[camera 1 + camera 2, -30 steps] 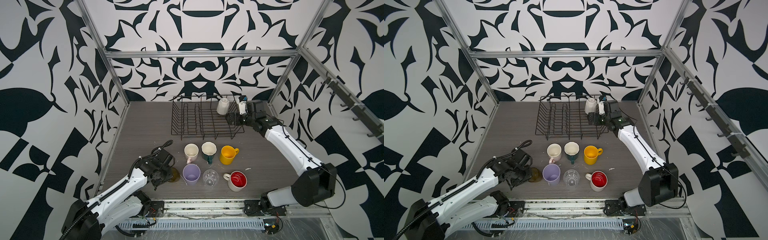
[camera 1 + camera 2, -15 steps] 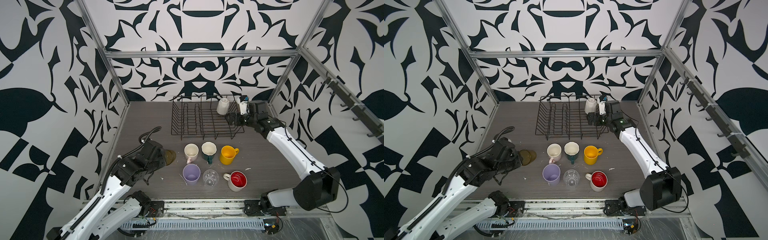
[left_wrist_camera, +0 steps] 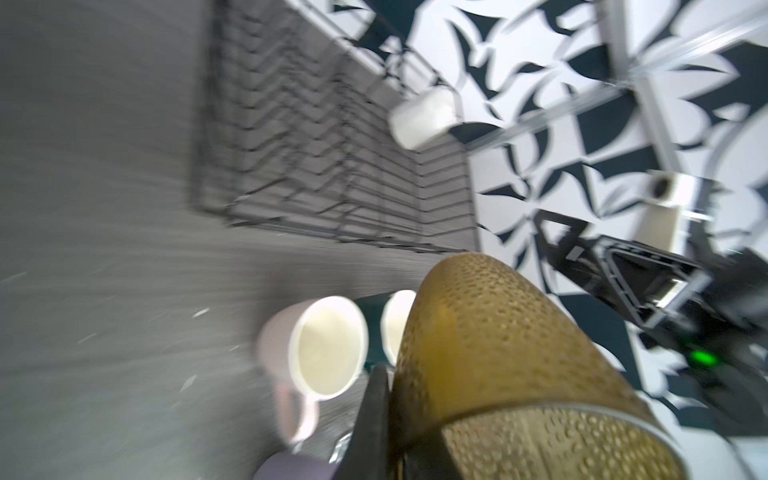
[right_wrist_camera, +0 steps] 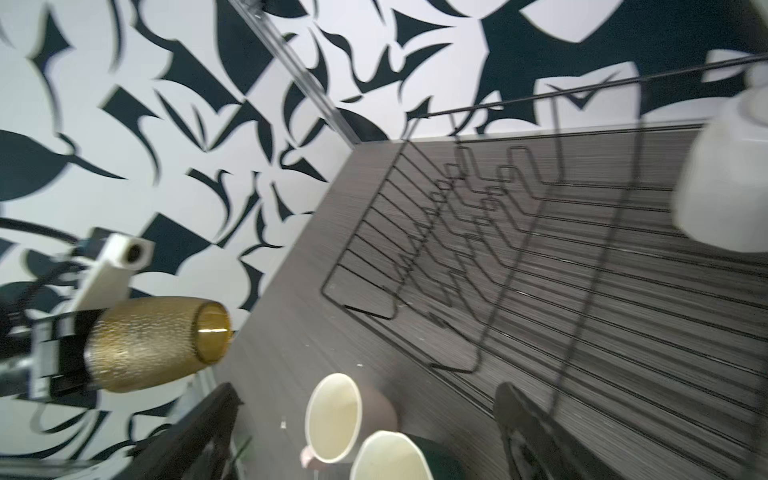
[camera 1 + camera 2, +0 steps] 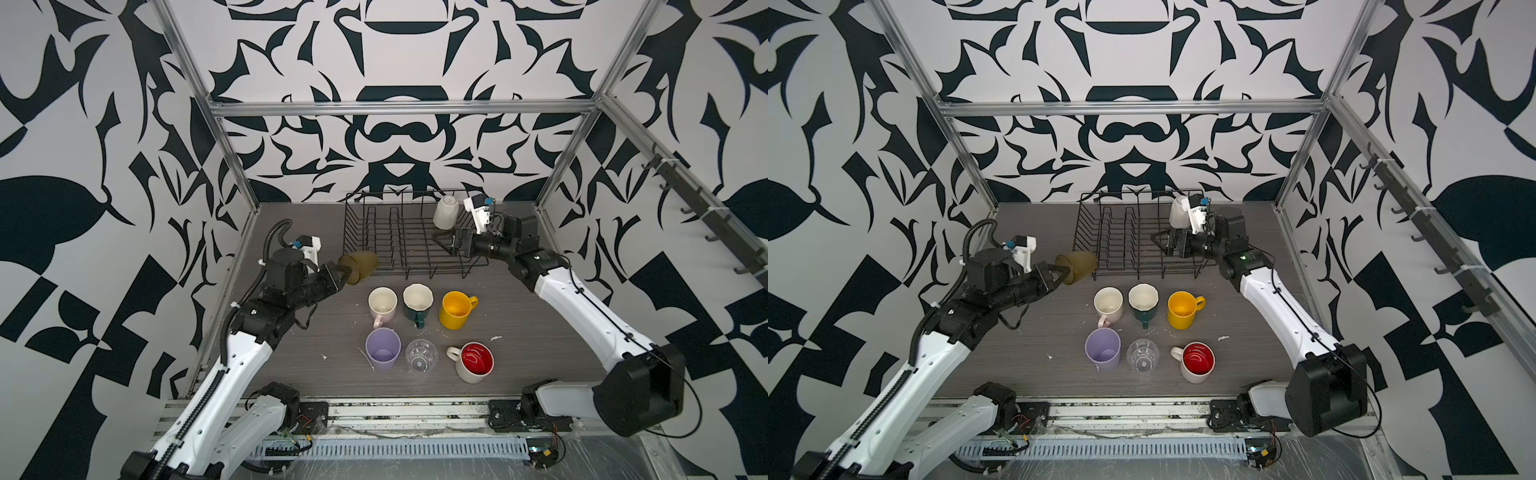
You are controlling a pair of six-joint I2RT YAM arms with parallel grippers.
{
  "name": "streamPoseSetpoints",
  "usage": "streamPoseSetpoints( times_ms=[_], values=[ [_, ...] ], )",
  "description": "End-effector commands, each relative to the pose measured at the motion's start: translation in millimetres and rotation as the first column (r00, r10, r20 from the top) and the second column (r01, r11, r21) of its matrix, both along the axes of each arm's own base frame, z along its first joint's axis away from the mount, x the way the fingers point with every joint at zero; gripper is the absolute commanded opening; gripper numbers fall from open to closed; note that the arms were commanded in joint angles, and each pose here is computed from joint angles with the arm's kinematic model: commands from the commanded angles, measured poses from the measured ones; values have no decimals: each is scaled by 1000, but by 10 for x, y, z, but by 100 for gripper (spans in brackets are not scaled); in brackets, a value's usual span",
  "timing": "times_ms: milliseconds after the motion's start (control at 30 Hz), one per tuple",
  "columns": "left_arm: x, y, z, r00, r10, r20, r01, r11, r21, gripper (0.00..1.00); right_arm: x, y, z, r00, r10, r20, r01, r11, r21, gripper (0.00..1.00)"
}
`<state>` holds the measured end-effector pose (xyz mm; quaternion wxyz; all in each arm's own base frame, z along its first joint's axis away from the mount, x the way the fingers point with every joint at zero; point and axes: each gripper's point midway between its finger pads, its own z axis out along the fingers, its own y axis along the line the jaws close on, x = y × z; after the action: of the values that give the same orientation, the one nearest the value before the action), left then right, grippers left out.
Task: Load the cups into the dish rack
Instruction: 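Lift the amber glass toward the rack with the left gripper while the right approaches, then close the right gripper on the amber glass held by the left gripper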
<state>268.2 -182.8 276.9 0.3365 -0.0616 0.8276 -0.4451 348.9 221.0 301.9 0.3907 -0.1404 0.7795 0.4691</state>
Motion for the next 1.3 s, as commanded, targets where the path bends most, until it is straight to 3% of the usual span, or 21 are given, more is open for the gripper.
streamPoseSetpoints(
  times_ms=[0,433,933,1267],
  values=[
    [7,-302,488,970,-162,179,188,972,-144,0,-241,220,514,977,169,130,-189,969,161,98],
    [27,-485,527,942,-256,219,303,928,-217,0,-671,802,728,894,404,194,-437,881,181,98],
    [-31,-539,479,928,-307,211,352,908,-229,0,-799,1130,766,852,488,188,-520,831,198,96],
    [-55,-551,491,922,-323,213,369,900,-232,0,-858,1242,744,834,525,169,-551,807,212,88]
  ],
)
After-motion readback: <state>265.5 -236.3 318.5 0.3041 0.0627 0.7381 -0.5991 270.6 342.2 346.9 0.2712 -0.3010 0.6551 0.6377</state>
